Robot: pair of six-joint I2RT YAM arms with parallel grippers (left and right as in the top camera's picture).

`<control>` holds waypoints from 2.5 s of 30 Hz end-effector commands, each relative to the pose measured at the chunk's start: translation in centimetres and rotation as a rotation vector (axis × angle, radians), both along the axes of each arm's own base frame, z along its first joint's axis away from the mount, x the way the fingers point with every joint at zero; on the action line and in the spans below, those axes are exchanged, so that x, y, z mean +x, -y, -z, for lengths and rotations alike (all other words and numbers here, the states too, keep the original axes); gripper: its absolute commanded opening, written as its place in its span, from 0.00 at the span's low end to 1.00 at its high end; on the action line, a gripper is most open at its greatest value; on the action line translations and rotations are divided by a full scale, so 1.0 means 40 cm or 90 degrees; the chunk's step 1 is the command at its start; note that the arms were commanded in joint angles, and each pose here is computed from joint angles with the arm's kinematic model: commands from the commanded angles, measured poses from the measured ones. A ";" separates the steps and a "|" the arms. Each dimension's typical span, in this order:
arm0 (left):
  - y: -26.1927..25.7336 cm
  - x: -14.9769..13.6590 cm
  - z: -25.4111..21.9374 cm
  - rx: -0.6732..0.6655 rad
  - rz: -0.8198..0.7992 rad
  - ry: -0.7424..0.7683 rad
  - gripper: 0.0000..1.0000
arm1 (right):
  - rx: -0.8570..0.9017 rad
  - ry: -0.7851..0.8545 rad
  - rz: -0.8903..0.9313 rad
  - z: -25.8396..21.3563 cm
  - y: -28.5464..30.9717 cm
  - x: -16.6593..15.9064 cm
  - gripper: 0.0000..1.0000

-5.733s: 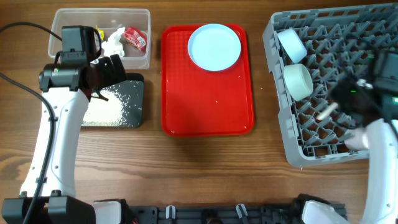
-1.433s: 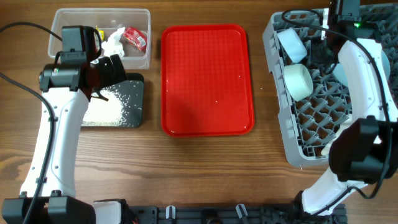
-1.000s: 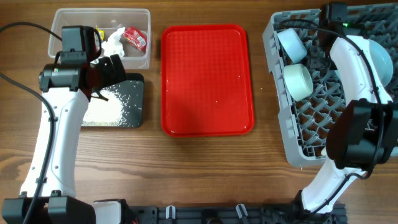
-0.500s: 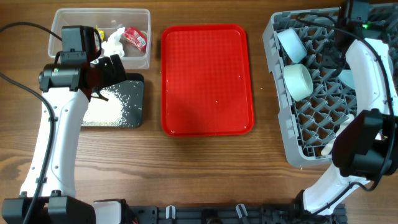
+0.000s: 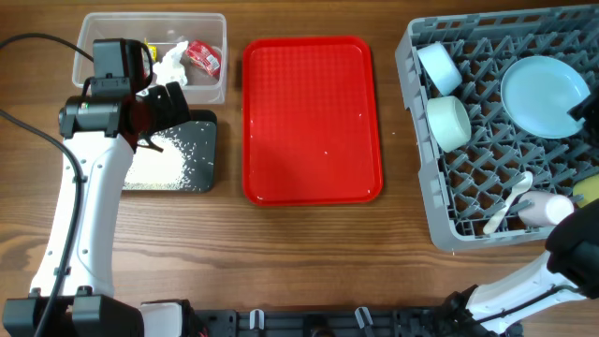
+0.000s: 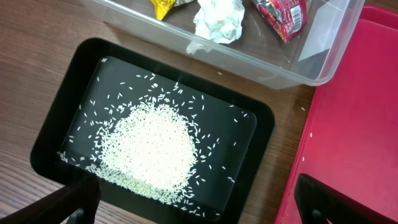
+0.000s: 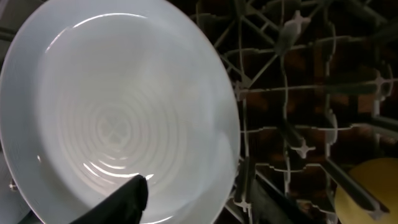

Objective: Sort waste into correct bins and load items into the dishwasher rack
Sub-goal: 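Stand the light-blue plate upright in the rack's back right slots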

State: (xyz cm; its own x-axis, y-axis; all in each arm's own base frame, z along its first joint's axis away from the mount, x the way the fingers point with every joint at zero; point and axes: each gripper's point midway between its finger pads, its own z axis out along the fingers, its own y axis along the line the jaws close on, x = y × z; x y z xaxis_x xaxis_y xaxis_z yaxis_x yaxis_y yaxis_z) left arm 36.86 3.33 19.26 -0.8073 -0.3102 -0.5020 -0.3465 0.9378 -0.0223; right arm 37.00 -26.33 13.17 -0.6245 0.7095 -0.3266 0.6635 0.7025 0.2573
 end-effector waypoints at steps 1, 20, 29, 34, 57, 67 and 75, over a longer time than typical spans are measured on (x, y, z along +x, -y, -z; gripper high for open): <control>-0.010 0.002 -0.014 0.000 -0.016 0.012 1.00 | 0.032 -0.043 0.011 0.084 -0.013 -0.016 0.48; -0.010 0.002 -0.014 0.000 -0.016 0.012 1.00 | -0.241 0.241 -0.048 -0.447 -0.118 0.048 0.04; -0.010 0.002 -0.014 0.000 -0.016 0.012 1.00 | -0.639 0.030 -0.017 -0.475 -0.265 0.110 0.04; -0.010 0.002 -0.014 0.000 -0.016 0.012 1.00 | -0.691 -0.048 -0.016 -0.422 -0.230 0.131 0.04; -0.010 0.002 -0.014 0.000 -0.016 0.012 1.00 | -0.631 -0.151 -0.179 -0.156 -0.305 0.219 0.20; -0.010 0.002 -0.014 0.000 -0.016 0.012 1.00 | -0.573 0.031 -0.076 -0.400 -0.336 0.129 1.00; -0.010 0.002 -0.014 0.000 -0.016 0.012 1.00 | -0.309 0.393 -0.270 -0.726 -0.606 -0.350 1.00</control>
State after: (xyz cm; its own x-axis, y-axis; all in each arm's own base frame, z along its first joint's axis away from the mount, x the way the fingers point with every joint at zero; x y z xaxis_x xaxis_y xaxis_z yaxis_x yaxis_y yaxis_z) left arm 36.84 3.32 19.25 -0.8079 -0.3102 -0.5010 -0.3463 0.9379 -0.0223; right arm 26.73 -6.54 40.39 -0.4777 0.1298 -0.8689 0.3721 0.9258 -0.0663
